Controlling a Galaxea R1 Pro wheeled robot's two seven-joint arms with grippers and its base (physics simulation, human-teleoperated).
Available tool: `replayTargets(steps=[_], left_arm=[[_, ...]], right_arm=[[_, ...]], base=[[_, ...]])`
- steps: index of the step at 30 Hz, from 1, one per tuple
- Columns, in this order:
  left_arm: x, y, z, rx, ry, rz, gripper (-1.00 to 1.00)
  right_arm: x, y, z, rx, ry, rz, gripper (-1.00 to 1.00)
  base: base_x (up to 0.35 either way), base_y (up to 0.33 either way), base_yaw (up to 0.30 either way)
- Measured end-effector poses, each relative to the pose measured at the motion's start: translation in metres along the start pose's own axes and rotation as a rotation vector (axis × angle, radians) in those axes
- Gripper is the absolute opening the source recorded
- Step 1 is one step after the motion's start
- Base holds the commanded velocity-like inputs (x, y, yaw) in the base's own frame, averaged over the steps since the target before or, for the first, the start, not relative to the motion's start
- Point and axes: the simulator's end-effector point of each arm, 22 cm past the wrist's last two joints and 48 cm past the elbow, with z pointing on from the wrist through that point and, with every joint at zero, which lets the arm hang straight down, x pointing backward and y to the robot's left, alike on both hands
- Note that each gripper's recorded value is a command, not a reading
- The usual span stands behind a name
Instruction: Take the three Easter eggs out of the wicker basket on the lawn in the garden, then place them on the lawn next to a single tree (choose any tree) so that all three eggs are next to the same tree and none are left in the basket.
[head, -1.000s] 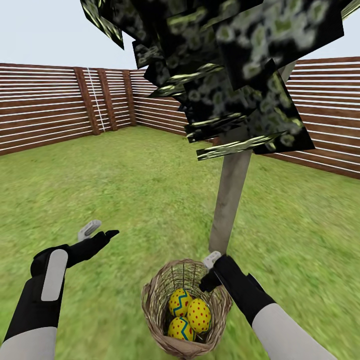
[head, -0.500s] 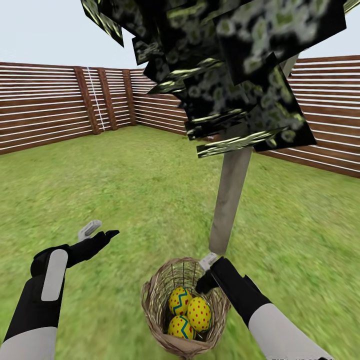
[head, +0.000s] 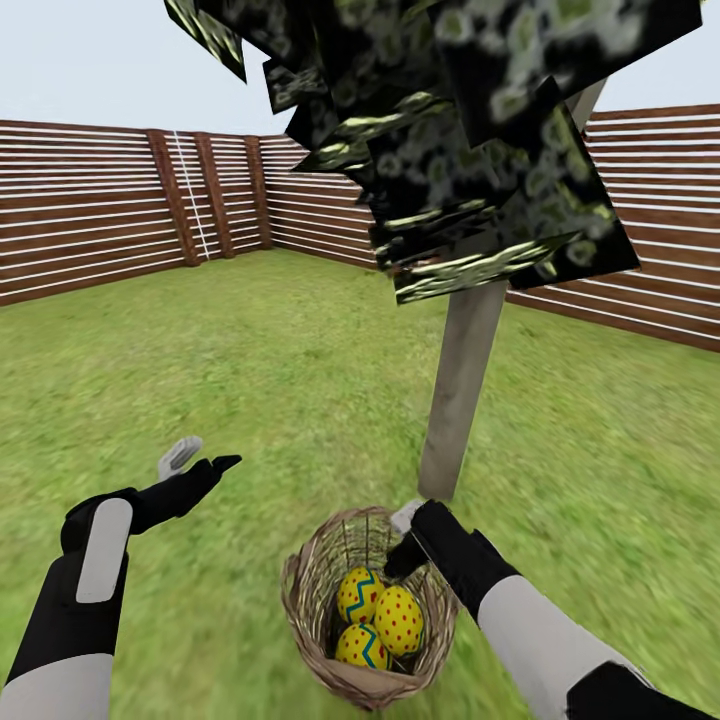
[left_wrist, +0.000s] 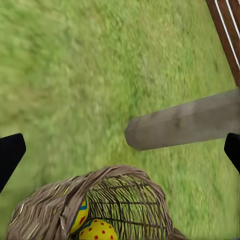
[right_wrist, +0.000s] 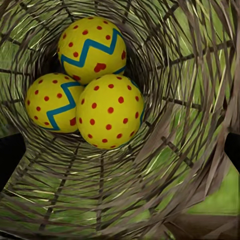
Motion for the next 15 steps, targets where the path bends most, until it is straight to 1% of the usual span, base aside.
replayTargets(steps=[1,2,5,10,15], left_arm=[[0.001,0.001,0.001,0.001,0.0,-0.001,1.0],[0.003,0.003,0.002,0.001,0.0,-0.001,1.0],[0.007,0.008,0.004,0.001,0.0,-0.001,1.0],[0.013,0.015,0.008,0.001,0.0,-0.001,1.0],[0.02,0.023,0.012,0.001,0.0,-0.002,1.0]], right_arm=[[0.004,-0.005,0.005,0.004,0.029,0.002,1.0],[0.006,-0.008,0.008,0.006,0.042,0.004,1.0],[0.008,-0.013,0.013,0.012,0.054,0.006,1.0],[0.001,-0.017,0.017,0.02,0.031,0.003,1.0],[-0.013,-0.02,0.02,0.032,-0.017,-0.009,1.0]], base=[[0.0,0.0,0.0],[0.0,0.0,0.0],[0.0,0.0,0.0],[0.0,0.0,0.0],[0.0,0.0,0.0]])
